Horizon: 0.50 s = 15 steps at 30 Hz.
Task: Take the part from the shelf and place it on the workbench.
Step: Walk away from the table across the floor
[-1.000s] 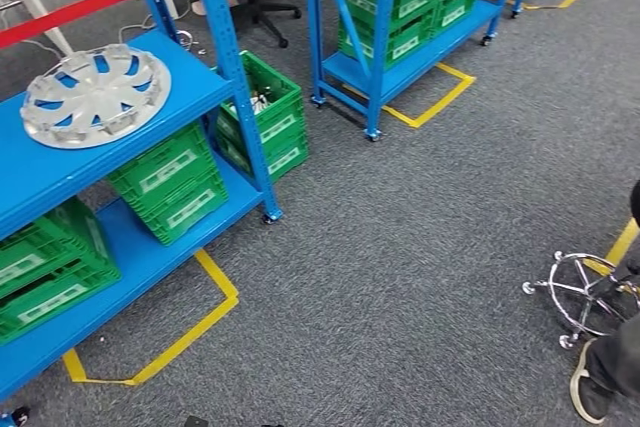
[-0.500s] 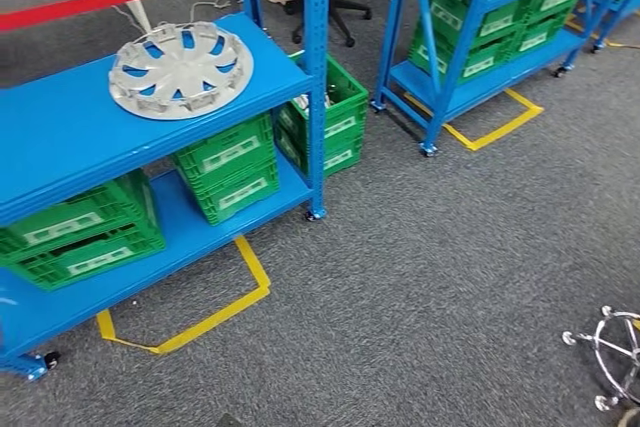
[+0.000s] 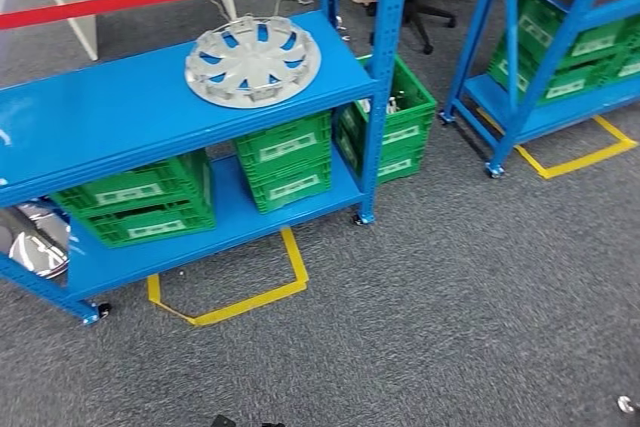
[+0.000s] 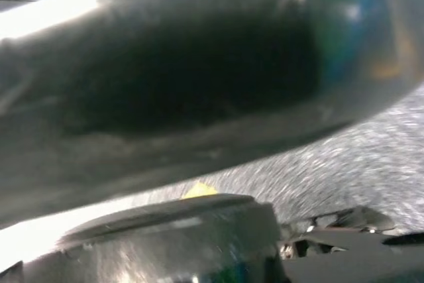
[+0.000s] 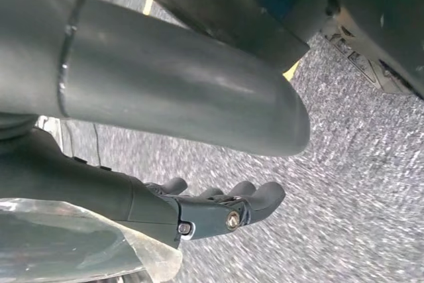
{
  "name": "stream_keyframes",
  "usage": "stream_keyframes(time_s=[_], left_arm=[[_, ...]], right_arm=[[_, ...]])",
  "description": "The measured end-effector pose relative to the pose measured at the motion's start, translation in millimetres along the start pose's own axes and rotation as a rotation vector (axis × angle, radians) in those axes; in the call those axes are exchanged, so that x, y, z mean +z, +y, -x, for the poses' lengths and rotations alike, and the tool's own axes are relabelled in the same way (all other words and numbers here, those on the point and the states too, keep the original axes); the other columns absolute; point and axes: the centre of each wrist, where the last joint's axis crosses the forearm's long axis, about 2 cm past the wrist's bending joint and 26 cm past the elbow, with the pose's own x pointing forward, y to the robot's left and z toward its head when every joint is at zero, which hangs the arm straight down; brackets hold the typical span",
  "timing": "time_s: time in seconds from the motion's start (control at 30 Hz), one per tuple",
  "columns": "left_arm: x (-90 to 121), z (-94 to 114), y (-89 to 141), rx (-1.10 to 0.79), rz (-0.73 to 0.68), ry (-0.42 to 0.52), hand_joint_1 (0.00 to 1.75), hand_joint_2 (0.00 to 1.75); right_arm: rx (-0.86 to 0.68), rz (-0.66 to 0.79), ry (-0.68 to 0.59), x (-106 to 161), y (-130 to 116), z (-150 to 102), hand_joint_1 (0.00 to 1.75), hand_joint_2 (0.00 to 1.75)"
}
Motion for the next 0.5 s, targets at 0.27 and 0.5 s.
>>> stream_keyframes(time_s=[0.27,0.5], left_arm=[[-0.7,5.5,2.5,0.0,-0.012,0.071,0.0,0.0],[-1.8,6.8,5.5,0.175,-0.072,0.079,0.0,0.0]], right_arm=[[0.027,0.065,-0.014,-2.1,-9.9,2.5,0.0,0.0],[0.031,0.069,-0.043,-0.9,-4.8,6.2,0.0,0.0]])
